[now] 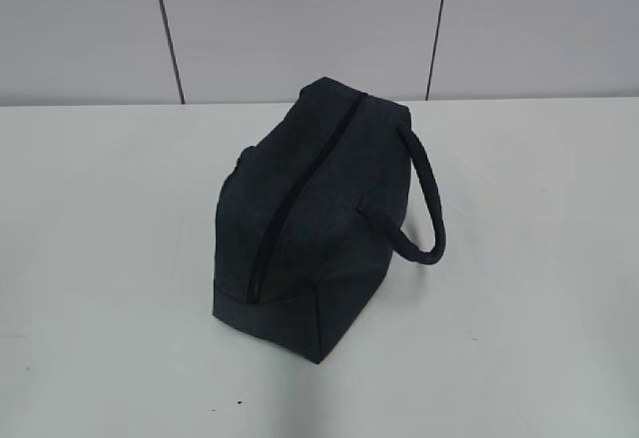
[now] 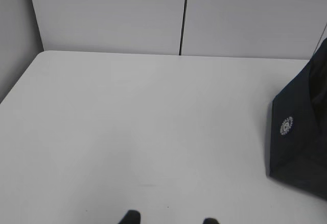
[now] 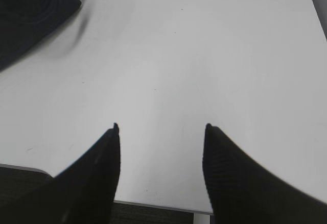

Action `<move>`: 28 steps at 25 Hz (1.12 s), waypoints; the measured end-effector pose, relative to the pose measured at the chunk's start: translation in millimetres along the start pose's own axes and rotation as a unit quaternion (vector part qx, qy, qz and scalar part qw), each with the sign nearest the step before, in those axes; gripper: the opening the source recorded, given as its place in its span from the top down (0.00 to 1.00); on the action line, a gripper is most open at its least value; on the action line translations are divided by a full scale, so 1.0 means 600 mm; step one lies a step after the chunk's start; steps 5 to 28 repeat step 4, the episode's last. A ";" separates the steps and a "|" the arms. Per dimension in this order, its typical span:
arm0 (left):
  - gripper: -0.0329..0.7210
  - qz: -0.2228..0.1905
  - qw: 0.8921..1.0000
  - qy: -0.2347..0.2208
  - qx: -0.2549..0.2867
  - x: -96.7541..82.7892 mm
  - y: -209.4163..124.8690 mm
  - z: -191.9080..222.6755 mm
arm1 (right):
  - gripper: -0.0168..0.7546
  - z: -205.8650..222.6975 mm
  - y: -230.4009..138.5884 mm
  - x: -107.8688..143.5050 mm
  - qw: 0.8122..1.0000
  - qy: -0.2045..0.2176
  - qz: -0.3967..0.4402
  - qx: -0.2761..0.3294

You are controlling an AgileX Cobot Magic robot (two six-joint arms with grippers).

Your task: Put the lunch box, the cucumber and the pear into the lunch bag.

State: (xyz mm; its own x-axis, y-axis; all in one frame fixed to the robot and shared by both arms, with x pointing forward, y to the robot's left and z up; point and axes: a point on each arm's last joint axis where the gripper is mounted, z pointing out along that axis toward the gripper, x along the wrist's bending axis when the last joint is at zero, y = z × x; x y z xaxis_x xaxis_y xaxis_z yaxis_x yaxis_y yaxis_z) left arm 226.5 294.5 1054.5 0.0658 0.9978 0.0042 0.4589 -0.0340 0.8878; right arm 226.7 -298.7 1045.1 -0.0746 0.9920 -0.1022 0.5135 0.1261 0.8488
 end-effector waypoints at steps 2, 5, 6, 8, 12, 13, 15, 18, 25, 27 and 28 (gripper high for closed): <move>0.64 0.000 1.000 0.000 0.000 0.000 0.000 0.000 | 0.44 0.000 0.000 0.000 1.000 0.000 0.000 0.000; 0.64 0.000 1.000 0.000 0.000 0.000 0.000 0.000 | 0.44 0.000 0.000 0.000 1.000 0.000 0.000 0.000; 0.64 0.000 1.000 0.000 0.000 0.000 0.000 0.000 | 0.44 0.000 0.000 0.000 1.000 0.000 0.000 0.000; 0.64 0.000 1.000 0.000 0.000 0.000 0.000 0.000 | 0.44 0.000 0.000 0.000 1.000 0.000 0.000 0.000; 0.64 0.000 1.000 0.000 0.000 0.000 0.000 0.000 | 0.44 0.000 0.000 0.000 1.000 0.000 0.000 0.000; 0.64 0.000 1.000 0.000 0.000 0.000 0.000 0.000 | 0.44 0.000 0.000 0.000 1.000 0.000 0.000 0.000; 0.64 0.000 1.000 0.000 0.000 0.000 0.000 0.000 | 0.44 0.000 0.000 0.000 1.000 0.000 0.000 0.000; 0.64 0.000 1.000 0.000 0.000 0.000 0.000 0.000 | 0.44 0.000 0.000 0.000 1.000 0.000 0.000 0.000; 0.64 0.000 1.000 0.000 0.000 0.000 0.000 0.000 | 0.44 0.000 0.000 0.000 1.000 0.000 0.000 0.000; 0.64 0.000 1.000 0.000 0.000 0.000 0.000 0.000 | 0.44 0.000 0.000 0.000 1.000 0.000 0.000 0.000; 0.64 0.000 1.000 0.000 0.000 0.000 0.000 0.000 | 0.44 0.000 0.000 0.000 1.000 0.000 0.000 0.000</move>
